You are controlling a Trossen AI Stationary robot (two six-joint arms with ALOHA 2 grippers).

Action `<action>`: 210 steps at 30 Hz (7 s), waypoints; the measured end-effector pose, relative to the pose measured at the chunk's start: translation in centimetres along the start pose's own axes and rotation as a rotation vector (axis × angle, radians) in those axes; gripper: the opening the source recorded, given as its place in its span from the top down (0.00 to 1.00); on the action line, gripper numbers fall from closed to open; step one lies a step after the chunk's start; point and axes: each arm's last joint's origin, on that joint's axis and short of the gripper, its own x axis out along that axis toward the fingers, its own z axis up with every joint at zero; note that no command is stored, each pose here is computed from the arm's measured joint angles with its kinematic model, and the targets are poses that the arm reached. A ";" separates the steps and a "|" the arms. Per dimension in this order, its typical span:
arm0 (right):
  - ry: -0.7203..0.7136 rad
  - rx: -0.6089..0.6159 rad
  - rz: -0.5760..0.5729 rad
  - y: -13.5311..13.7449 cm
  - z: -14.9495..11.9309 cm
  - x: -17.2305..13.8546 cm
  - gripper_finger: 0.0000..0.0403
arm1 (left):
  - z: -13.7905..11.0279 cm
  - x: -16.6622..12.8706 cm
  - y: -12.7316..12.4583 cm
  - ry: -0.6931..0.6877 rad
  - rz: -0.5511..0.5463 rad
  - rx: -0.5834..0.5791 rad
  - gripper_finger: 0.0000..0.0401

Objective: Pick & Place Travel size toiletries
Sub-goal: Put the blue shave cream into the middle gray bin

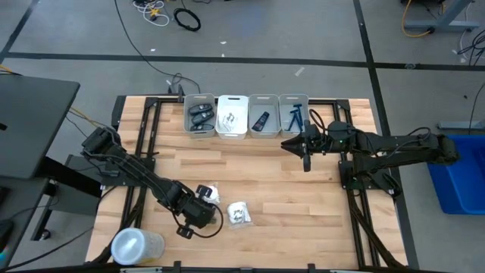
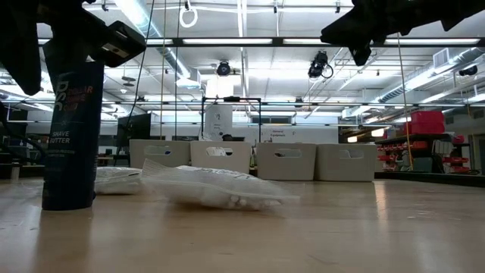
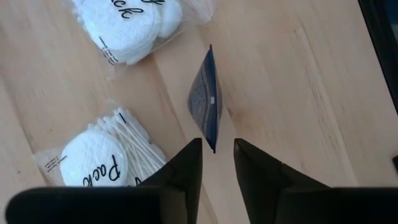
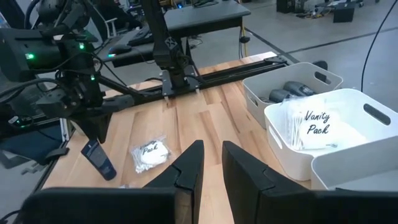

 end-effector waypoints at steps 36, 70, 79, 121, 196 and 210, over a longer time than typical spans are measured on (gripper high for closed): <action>-0.008 0.006 -0.017 0.0 0.1 0.0 0.84 | 0.2 0.0 0.1 -0.015 0.000 0.013 0.89; -0.008 0.007 -0.017 0.0 0.1 0.0 0.84 | 1.1 -0.8 0.7 -0.037 0.002 0.035 0.98; -0.009 0.007 -0.017 0.0 0.1 0.0 0.84 | 1.6 -1.5 1.7 -0.023 0.013 0.051 0.99; -0.037 0.006 -0.037 -0.1 0.3 0.0 0.82 | 1.9 -10.1 14.8 -0.340 0.220 -0.158 1.00; -0.224 -0.003 0.126 1.1 -0.9 12.3 0.74 | 1.6 -11.5 19.2 -0.489 0.297 -0.218 1.00; -0.215 -0.003 0.124 1.0 -0.9 12.3 0.81 | 1.6 -11.5 19.2 -0.489 0.296 -0.218 1.00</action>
